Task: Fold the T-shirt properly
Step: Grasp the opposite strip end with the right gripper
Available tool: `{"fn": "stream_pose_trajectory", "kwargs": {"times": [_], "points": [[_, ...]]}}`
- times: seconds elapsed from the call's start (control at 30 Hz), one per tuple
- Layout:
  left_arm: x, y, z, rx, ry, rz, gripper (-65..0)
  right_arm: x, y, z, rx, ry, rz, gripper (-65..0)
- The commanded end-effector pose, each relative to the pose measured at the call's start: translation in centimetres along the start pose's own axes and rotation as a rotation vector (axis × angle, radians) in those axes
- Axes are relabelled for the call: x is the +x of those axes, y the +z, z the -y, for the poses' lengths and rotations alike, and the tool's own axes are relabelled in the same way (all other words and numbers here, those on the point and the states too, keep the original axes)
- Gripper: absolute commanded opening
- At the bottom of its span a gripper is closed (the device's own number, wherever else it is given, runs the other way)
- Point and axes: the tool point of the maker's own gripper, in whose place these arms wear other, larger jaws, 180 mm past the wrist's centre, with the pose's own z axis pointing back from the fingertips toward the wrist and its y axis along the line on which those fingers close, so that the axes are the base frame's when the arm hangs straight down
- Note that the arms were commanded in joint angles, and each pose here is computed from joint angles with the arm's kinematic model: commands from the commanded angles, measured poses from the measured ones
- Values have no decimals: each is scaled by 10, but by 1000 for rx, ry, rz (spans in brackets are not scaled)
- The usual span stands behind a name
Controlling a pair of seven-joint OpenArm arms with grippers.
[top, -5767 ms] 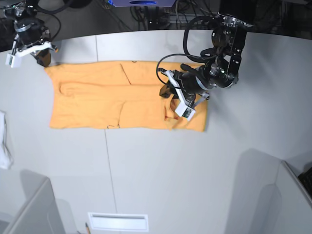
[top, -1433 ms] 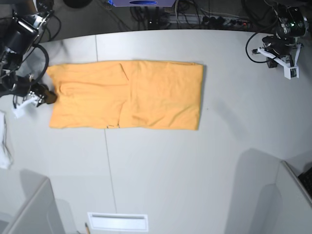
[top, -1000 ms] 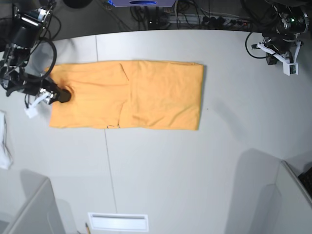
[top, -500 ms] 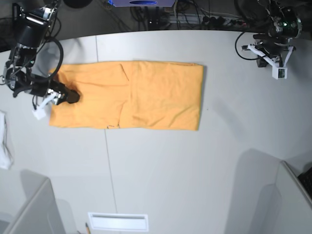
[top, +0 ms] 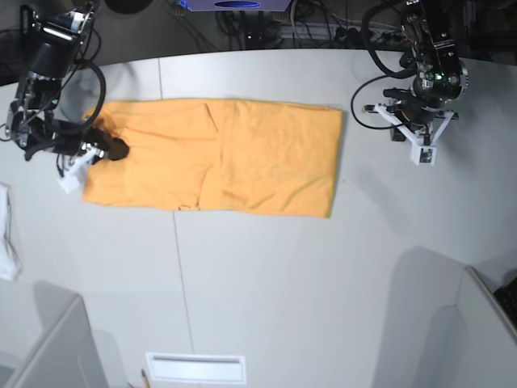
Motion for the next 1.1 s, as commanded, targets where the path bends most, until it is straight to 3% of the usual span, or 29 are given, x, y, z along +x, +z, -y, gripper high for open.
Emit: {"fn": "stream_pose_trajectory", "kwargs": {"times": [0.0,0.1,0.5,0.77,0.97,1.07], "points": [[12,1,7,-16,-12,38,-650,2,8,9,-55,-8,-15,-650],[12,-3,25,-47,-17,30,-650,16,14,5,-80,-56,37,-650],[-1,-17,103,-195,-67,-25,-650,59,44,-39,-99,57,201,-650],[10,-18,99,-189,-74,-6,-650,69,58,-65,-98,94,266,-650],[17,-17,61,-102,-30,12,-650,59,48,-101,-81,233,236,-650],[17,-18,51,-81,-32,8,-650,57,44,-123,-52,219,252,-650]]}}
